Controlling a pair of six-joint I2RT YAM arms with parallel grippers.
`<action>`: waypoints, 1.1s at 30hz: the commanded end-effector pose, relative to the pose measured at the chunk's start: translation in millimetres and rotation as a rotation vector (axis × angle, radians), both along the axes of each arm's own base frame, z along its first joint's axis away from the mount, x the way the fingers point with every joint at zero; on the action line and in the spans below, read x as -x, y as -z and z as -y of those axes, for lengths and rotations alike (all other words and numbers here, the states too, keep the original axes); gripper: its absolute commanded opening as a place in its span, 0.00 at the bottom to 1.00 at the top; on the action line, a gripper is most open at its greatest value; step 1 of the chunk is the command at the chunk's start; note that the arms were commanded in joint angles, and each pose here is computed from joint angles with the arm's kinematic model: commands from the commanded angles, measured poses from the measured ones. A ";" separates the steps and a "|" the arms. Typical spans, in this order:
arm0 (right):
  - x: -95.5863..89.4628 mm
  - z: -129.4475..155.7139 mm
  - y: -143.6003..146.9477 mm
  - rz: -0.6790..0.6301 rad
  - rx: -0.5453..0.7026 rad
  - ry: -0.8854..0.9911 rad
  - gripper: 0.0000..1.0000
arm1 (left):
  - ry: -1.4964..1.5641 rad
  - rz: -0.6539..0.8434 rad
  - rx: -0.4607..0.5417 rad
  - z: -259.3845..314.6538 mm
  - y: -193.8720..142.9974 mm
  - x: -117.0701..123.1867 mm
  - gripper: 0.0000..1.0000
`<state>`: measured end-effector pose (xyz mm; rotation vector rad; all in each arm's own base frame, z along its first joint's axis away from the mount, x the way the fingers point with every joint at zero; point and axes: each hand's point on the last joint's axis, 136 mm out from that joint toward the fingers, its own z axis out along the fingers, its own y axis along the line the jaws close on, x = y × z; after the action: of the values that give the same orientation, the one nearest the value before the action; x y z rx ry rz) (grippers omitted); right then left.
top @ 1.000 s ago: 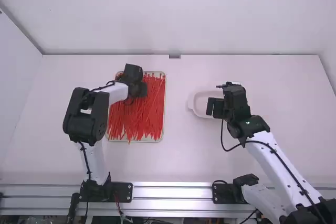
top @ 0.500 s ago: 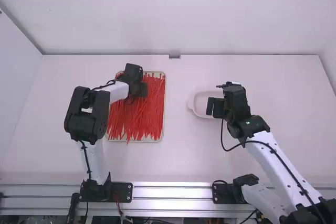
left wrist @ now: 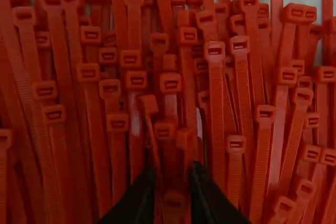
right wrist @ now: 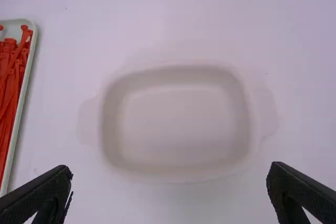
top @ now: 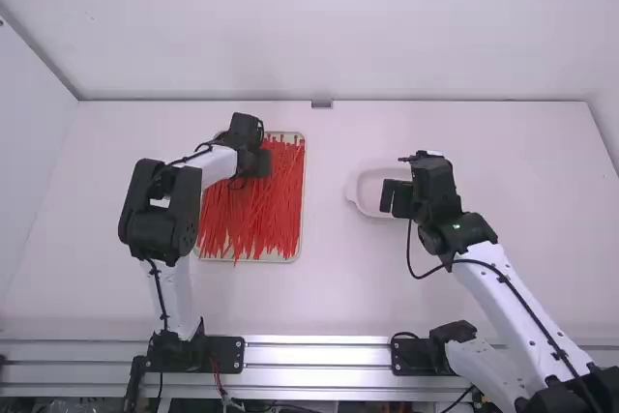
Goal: Fasten the cable tie
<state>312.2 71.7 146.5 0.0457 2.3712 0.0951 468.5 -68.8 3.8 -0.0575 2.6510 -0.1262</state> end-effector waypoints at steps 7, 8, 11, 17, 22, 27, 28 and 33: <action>-6.0 -2.4 -11.6 0.026 -0.008 0.000 1.00 | -0.009 -0.013 -0.011 -0.7 5.7 -1.2 0.16; -6.1 -2.5 -11.7 0.027 -0.009 0.001 1.00 | -0.010 -0.013 -0.010 -0.9 5.7 -1.2 0.14; -6.1 -2.5 -11.8 0.027 -0.008 0.000 1.00 | -0.009 -0.012 -0.011 -0.7 5.5 -1.5 0.12; -6.8 -2.7 -12.5 0.031 -0.009 0.000 1.00 | -0.009 -0.007 -0.011 -0.6 -2.1 -4.1 0.12; -6.4 -3.1 -12.1 0.029 -0.011 -0.002 1.00 | -0.009 0.002 -0.009 0.2 -16.5 -8.2 0.09; -5.7 -3.4 -11.4 0.024 -0.012 -0.004 1.00 | -0.010 0.016 -0.007 0.4 -28.9 -11.6 0.02; -5.6 -3.4 -11.3 0.024 -0.012 -0.004 1.00 | -0.009 0.018 -0.007 0.8 -30.1 -12.0 0.02; -5.2 -3.3 -11.0 0.022 -0.011 -0.005 1.00 | -0.013 0.015 -0.012 -0.1 -38.0 -13.5 0.02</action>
<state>311.8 73.5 146.3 0.0353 2.3736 0.1052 473.1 -67.6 21.9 -0.0629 2.6816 -0.1063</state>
